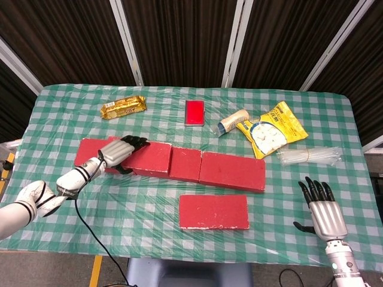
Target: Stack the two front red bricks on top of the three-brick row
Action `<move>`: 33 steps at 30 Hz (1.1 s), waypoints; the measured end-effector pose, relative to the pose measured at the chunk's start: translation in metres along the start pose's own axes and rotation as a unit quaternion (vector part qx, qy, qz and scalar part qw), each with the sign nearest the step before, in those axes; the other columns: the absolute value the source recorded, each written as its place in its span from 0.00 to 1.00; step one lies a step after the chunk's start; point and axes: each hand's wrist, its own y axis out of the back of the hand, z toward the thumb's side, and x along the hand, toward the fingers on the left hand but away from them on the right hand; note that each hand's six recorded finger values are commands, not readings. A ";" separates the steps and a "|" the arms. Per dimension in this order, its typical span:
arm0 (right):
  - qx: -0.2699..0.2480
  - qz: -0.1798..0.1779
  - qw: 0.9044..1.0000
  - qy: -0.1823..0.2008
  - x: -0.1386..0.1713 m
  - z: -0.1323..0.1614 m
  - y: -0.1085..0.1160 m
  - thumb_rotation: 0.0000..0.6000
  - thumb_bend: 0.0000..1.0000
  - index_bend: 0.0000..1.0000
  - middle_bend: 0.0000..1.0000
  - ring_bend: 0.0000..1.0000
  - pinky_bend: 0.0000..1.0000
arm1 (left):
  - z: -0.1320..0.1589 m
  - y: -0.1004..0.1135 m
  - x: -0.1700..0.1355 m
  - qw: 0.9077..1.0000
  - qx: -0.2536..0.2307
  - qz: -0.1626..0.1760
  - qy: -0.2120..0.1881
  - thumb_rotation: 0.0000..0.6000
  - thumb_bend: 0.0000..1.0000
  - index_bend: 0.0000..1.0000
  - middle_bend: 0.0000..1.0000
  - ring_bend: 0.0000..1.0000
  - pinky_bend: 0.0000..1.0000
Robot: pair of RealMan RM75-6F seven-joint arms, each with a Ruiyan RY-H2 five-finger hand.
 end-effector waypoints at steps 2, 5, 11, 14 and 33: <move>0.000 0.000 1.000 0.000 0.000 0.000 0.000 0.88 0.16 0.00 0.00 0.00 0.00 | -0.001 -0.002 -0.001 1.000 0.000 -0.004 0.003 1.00 0.33 0.00 0.00 0.00 0.02; 0.000 0.001 1.000 0.000 0.000 0.000 0.000 0.88 0.16 0.00 0.00 0.00 0.00 | -0.002 -0.001 0.000 1.000 0.003 -0.004 0.006 1.00 0.32 0.00 0.00 0.00 0.02; 0.000 0.001 1.000 -0.001 0.000 0.000 0.000 0.88 0.16 0.00 0.00 0.00 0.00 | -0.002 0.000 -0.001 1.000 0.016 0.007 0.003 1.00 0.31 0.00 0.00 0.00 0.00; 0.000 0.001 1.000 -0.001 0.000 0.000 0.000 0.88 0.16 0.00 0.00 0.00 0.00 | -0.001 0.000 -0.002 1.000 0.022 0.011 0.002 1.00 0.31 0.00 0.00 0.00 0.00; 0.000 0.004 1.000 -0.002 -0.001 0.000 -0.001 0.88 0.16 0.00 0.00 0.00 0.00 | -0.002 -0.007 -0.002 0.998 0.055 0.015 0.010 1.00 0.32 0.00 0.00 0.00 0.00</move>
